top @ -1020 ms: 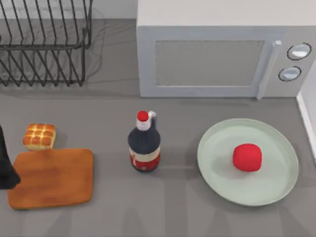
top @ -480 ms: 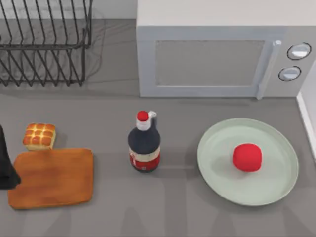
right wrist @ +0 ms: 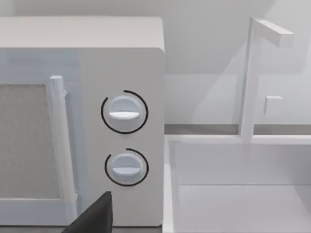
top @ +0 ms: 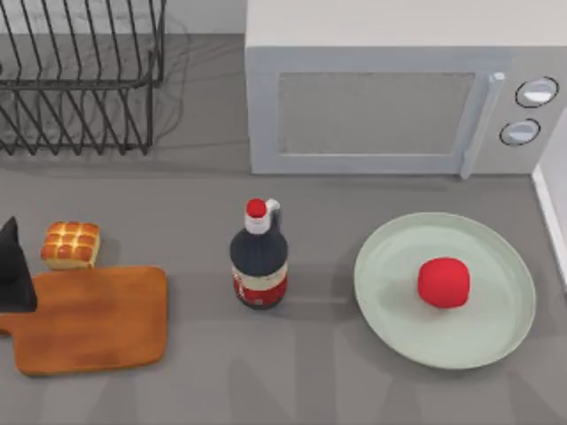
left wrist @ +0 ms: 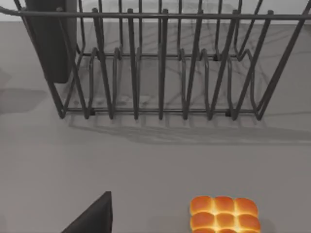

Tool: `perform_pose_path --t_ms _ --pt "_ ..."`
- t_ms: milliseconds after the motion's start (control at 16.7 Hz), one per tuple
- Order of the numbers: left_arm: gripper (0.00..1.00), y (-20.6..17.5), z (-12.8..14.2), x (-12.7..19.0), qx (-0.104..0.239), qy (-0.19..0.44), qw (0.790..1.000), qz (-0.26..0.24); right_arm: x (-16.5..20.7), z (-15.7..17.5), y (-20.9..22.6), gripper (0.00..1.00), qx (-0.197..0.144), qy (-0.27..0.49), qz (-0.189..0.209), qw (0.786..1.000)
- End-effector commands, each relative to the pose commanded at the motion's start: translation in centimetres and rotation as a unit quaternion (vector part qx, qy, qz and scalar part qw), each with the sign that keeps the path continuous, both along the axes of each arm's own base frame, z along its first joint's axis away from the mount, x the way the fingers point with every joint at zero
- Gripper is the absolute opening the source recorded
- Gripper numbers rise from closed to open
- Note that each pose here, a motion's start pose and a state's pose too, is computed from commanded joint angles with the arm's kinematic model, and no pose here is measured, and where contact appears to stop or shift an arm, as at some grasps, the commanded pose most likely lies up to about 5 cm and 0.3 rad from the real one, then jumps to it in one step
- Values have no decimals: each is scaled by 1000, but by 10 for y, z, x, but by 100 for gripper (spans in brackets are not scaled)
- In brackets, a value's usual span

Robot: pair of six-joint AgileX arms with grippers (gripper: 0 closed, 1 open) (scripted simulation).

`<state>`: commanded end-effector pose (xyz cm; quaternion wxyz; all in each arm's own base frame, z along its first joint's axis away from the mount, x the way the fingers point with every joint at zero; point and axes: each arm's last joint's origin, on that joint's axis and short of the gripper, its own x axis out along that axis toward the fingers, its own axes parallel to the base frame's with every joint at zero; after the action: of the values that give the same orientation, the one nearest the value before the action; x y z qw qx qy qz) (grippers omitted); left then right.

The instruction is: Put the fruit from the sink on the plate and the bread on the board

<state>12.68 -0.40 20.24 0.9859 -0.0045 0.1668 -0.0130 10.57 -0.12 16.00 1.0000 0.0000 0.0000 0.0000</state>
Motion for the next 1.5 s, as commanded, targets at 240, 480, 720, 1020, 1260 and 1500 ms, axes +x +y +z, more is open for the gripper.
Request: perform_pose_path --t_ms 240,480,720,1020,1260,1500 --pt "100 -2 31 36 2 119 993 -1 0 0 0 100 0 0 0 1000" --pt "100 -7 44 89 7 252 968 -8 0 0 0 100 0 0 0 1000" --pt "100 -14 35 146 14 379 925 -14 0 0 0 100 0 0 0 1000" --pt "100 -24 3 203 24 502 864 -20 0 0 0 100 0 0 0 1000" --pt "100 -30 -21 230 30 561 827 -22 0 0 0 100 0 0 0 1000" --pt "100 -32 -30 239 33 579 814 -23 0 0 0 100 0 0 0 1000"
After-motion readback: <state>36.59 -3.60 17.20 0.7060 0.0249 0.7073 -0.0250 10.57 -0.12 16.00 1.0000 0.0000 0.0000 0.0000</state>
